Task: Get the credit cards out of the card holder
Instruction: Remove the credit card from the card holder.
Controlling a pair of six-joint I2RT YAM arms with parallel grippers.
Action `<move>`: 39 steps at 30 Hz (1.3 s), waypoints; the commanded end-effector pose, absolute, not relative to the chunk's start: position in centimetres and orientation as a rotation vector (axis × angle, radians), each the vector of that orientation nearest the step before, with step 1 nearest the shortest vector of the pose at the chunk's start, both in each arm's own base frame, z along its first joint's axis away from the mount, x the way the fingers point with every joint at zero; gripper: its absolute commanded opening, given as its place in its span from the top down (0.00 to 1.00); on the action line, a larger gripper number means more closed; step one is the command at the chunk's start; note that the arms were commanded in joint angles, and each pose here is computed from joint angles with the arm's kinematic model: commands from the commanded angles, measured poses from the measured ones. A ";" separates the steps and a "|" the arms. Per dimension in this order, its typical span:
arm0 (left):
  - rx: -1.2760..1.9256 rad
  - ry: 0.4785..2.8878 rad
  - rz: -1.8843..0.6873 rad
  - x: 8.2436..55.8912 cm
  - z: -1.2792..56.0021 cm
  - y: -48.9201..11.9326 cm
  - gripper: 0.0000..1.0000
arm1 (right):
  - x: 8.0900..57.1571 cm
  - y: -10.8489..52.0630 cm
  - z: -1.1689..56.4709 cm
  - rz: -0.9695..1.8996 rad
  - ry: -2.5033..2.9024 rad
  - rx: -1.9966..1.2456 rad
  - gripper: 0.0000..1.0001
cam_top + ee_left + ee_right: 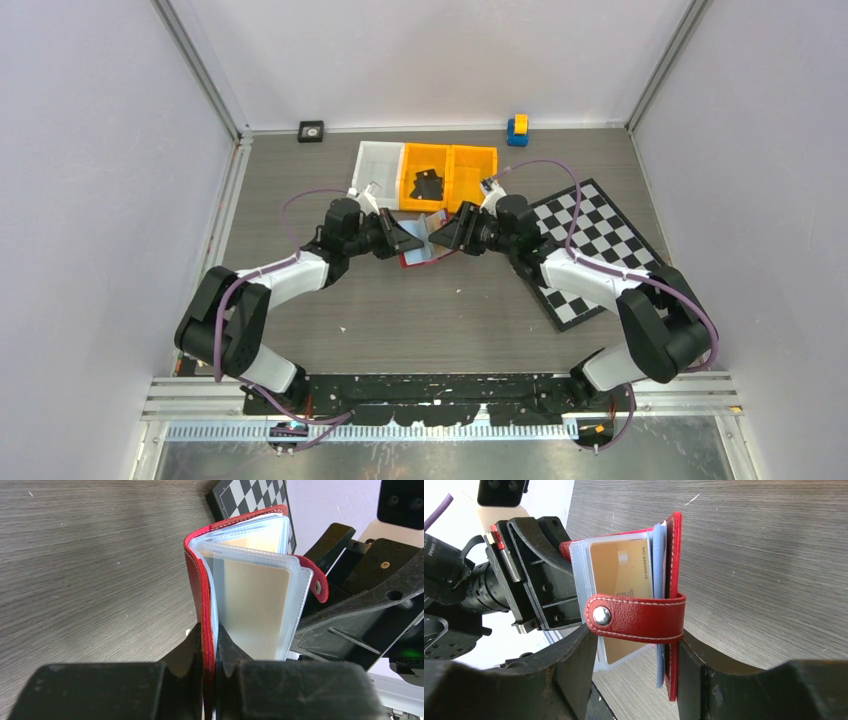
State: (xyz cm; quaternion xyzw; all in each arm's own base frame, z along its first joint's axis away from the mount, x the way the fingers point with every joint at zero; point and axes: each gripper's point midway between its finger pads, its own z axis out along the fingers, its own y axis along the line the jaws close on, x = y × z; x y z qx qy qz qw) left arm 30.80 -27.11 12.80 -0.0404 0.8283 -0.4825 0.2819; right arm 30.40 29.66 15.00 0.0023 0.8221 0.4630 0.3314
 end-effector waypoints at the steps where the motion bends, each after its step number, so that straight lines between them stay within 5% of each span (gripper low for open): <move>1: -0.026 2.098 -1.359 31.7 16.6 -28.2 0.98 | 30.4 30.6 16.1 1.245 2.116 -0.039 0.41; 6: -0.023 2.094 -1.348 31.7 16.8 -28.1 0.98 | 30.5 30.4 15.9 1.222 2.129 -0.024 0.51; 11: -0.028 2.102 -1.340 31.7 16.5 -28.1 0.98 | 30.7 29.7 15.9 1.177 2.123 -0.001 0.34; 18: -0.032 2.116 -1.331 31.9 16.2 -28.1 0.99 | 30.6 29.7 16.1 1.182 2.115 -0.010 0.29; 24: -0.030 2.114 -1.321 31.8 16.4 -27.9 0.99 | 30.9 28.9 16.1 1.129 2.116 0.016 0.59; 26: -0.026 2.113 -1.323 31.8 16.5 -28.0 0.99 | 31.1 28.7 15.9 1.108 2.127 0.028 0.62; 32: -0.029 2.115 -1.321 31.8 16.4 -28.0 0.99 | 31.0 28.9 15.8 1.114 2.129 0.021 0.37; 39: -0.033 2.132 -1.312 31.9 16.0 -28.0 0.99 | 30.6 29.2 16.5 1.141 2.103 -0.015 0.32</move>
